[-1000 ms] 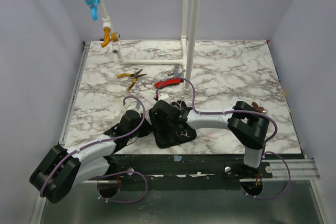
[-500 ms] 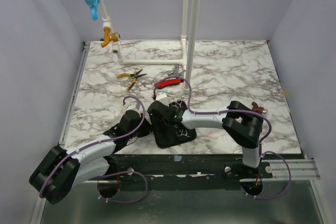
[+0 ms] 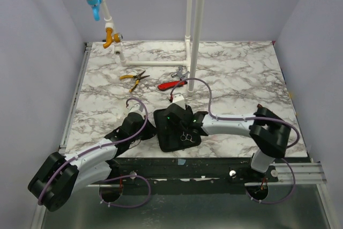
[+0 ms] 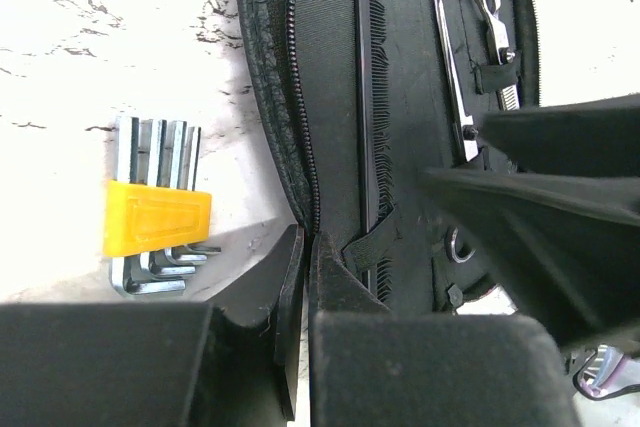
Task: Sort the hair-cutting tools
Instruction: Place the comb in the hairdressing tool bag.
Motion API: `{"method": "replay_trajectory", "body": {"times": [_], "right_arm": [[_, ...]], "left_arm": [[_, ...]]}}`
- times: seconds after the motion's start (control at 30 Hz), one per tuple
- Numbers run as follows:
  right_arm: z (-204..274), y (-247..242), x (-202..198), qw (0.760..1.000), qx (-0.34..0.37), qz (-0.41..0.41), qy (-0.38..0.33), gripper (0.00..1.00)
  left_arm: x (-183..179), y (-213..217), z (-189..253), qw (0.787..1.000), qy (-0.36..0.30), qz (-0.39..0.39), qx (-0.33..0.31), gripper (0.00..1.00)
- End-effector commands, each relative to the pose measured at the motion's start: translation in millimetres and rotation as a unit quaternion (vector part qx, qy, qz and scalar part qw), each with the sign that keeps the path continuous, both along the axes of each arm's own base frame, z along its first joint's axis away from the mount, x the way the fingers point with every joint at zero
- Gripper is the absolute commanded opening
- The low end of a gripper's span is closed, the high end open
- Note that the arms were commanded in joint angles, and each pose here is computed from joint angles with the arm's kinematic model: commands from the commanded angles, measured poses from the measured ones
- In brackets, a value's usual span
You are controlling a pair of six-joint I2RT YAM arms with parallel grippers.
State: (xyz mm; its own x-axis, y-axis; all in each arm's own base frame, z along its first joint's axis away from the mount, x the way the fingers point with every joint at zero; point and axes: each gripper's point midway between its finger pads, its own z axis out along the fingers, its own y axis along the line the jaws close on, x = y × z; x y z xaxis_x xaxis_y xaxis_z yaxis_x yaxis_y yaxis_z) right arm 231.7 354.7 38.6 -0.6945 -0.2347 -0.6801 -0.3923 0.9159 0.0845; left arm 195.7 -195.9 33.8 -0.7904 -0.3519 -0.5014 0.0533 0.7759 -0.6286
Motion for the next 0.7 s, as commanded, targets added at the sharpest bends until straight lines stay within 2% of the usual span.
{"method": "replay_trajectory", "body": {"times": [0.0,0.17,0.4,0.67], "right_arm": [[32,-43,-7,0.999,0.01,-0.037,-0.021,0.6],[21,-97,4,0.993,0.026,-0.117,-0.004,0.61],[-1,-125,30,0.981,0.069,-0.177,0.028,0.59],[-17,-130,-7,0.975,0.11,-0.168,0.092,0.54]], "left_arm": [[-1,-4,9,1.0,-0.005,-0.021,0.007,0.0],[4,-6,17,1.0,-0.013,-0.025,0.013,0.0],[15,-19,36,0.998,-0.025,-0.056,0.023,0.04],[34,-43,47,0.996,-0.029,-0.088,0.022,0.21]]}}
